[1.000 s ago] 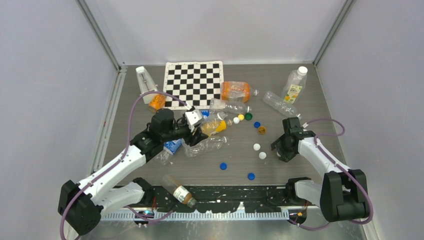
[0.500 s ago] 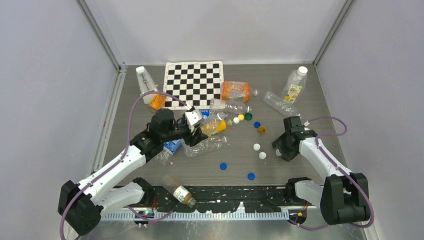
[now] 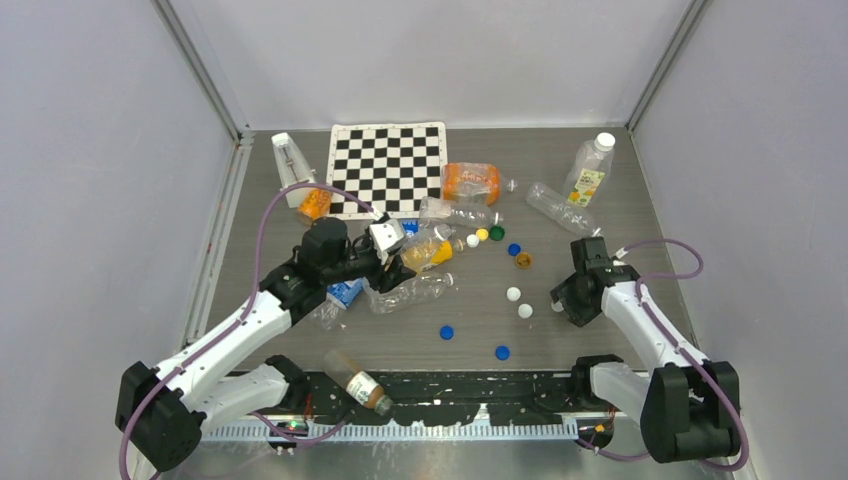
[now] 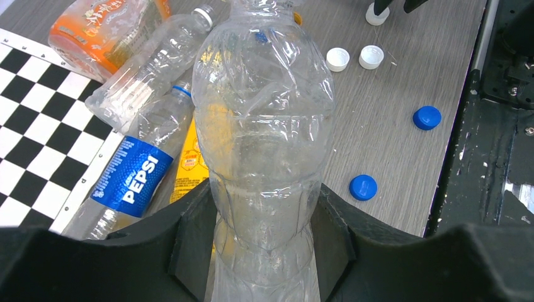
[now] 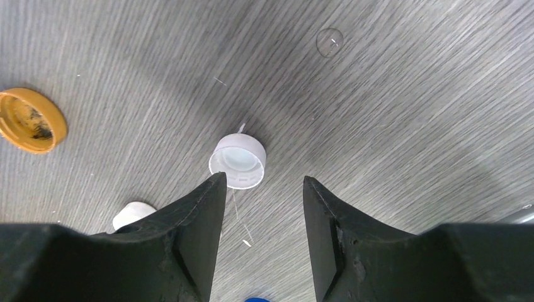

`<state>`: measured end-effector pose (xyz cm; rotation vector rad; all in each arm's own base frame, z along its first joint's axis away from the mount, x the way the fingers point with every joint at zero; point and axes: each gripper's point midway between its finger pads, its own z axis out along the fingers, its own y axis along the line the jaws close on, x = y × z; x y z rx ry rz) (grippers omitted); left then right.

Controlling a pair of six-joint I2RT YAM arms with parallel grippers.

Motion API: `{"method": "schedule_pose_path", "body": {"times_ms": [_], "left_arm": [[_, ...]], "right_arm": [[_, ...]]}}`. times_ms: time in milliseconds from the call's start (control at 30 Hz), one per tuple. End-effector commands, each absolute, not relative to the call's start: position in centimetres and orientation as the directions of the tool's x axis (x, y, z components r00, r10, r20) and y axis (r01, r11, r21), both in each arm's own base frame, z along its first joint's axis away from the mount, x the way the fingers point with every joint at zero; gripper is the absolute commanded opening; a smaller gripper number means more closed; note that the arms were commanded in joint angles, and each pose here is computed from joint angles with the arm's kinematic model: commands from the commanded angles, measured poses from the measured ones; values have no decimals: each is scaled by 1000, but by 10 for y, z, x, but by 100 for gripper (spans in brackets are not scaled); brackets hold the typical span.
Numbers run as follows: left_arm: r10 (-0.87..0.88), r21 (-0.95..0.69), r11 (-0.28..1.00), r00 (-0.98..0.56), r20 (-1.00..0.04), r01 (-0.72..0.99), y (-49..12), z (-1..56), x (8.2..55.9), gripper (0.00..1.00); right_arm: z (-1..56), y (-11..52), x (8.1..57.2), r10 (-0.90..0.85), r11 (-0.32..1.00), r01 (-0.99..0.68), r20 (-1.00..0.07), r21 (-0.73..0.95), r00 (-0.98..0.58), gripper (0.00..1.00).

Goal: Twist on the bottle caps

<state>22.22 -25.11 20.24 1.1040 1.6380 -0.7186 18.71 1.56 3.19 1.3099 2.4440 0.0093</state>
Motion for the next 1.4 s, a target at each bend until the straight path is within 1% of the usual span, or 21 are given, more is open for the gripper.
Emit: {"method": "schedule_pose_path", "body": {"times_ms": [0,233,367,500,567,633,700,733,800,833,900,967,1100,1133,1167,1200,1233,1267,1300,1367], "left_arm": [[278,74,389,-41,-960,918,-256,227,220,0],[280,74,390,-41,-959,918,-256,227,221,0],[285,71,388,-47,-957,919,-257,225,221,0],[288,73,388,-46,-956,919,-256,224,221,0],[288,75,391,-44,-957,917,-255,225,221,0],[285,77,392,-42,-957,917,-255,226,221,0],[285,80,392,-39,-958,916,-255,227,221,0],[285,82,394,-37,-958,916,-255,227,221,0],[284,82,396,-37,-958,915,-254,227,221,0],[283,82,396,-37,-958,915,-254,228,221,0],[282,84,395,-33,-959,915,-254,229,221,0],[282,84,395,-34,-959,915,-254,229,221,0],[285,92,405,-30,-958,910,-252,230,221,0],[286,97,410,-27,-958,907,-251,230,222,0],[287,101,414,-24,-957,905,-250,230,222,0],[290,104,416,-24,-957,904,-249,231,223,0],[290,104,416,-24,-957,903,-249,231,223,0],[290,102,417,-25,-957,903,-250,231,223,0],[288,105,418,-22,-958,902,-249,232,223,0],[286,109,423,-18,-958,899,-248,234,223,0]], "right_arm": [[28,16,197,809,565,804,-318,189,-494,53],[25,21,208,795,591,782,-305,198,-524,53],[20,21,212,777,615,769,-300,173,-554,53],[11,23,217,752,647,751,-268,130,-602,50],[7,26,221,740,664,738,-244,118,-627,47],[5,28,224,722,684,722,-230,100,-652,42],[5,26,228,697,706,705,-241,65,-675,32],[9,25,231,681,719,693,-252,55,-687,28],[17,23,235,640,746,666,-284,8,-714,19],[19,20,236,602,765,644,-316,-37,-733,13],[29,18,241,534,789,604,-360,-113,-765,8],[36,18,245,475,804,568,-383,-176,-792,6],[42,19,254,406,812,527,-407,-250,-818,4],[44,16,252,357,809,498,-412,-313,-838,4],[52,17,259,329,808,488,-433,-332,-839,4],[55,12,256,265,790,449,-429,-417,-863,4],[64,13,264,235,784,440,-446,-439,-864,4],[67,7,260,165,748,392,-422,-536,-892,4],[79,6,264,121,720,373,-423,-586,-898,4],[82,11,268,54,685,309,-377,-659,-925,5]]}}
